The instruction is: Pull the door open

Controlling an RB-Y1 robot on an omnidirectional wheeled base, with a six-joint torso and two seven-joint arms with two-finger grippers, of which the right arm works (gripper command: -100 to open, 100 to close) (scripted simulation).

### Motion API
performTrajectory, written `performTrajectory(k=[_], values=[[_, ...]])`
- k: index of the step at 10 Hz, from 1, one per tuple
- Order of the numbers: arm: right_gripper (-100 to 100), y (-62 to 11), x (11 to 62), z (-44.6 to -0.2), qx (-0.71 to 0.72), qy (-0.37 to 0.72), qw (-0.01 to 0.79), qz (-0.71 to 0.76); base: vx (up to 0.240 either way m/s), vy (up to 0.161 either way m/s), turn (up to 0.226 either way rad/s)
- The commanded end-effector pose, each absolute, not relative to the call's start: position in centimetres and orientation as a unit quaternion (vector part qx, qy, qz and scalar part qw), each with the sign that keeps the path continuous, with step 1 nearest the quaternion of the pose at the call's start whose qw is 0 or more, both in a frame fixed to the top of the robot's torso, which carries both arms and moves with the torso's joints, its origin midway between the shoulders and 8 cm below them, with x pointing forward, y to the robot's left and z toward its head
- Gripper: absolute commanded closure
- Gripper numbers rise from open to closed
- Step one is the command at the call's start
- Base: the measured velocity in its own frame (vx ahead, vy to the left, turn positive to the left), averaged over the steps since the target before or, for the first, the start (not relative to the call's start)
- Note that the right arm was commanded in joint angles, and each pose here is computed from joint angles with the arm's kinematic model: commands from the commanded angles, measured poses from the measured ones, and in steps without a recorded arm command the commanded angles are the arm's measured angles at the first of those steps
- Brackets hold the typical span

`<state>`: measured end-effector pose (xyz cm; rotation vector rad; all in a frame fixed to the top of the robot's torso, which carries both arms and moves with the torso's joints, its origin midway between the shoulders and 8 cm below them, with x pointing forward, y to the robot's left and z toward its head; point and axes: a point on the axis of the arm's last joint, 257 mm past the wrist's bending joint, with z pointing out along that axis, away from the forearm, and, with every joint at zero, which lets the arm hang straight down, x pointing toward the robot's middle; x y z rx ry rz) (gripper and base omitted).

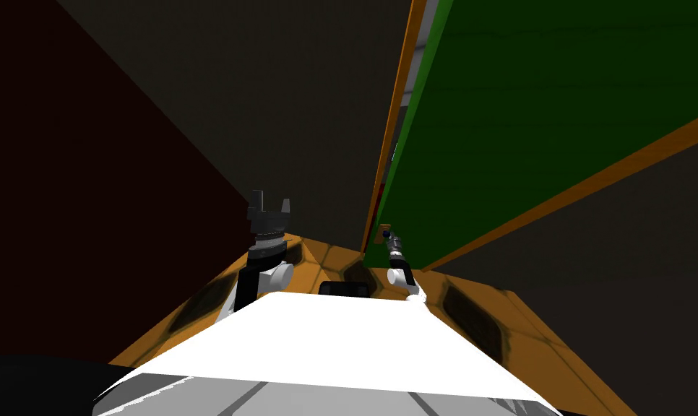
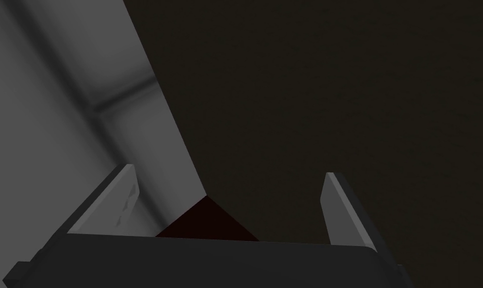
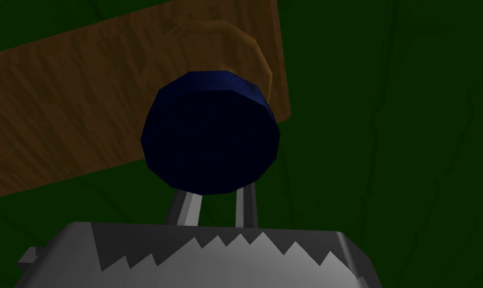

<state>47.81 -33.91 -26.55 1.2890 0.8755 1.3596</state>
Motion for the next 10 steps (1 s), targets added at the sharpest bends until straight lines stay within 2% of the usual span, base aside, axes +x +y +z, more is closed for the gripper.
performTrajectory(k=[1, 10], values=[[100, -31.63, 48.44, -25.05, 0.522, 0.359, 0.505, 0.586, -0.008, 0.005, -0.031], [100, -31.60, 48.30, -25.23, 0.553, 0.315, 0.467, 0.614, -0.013, -0.016, 0.031]])
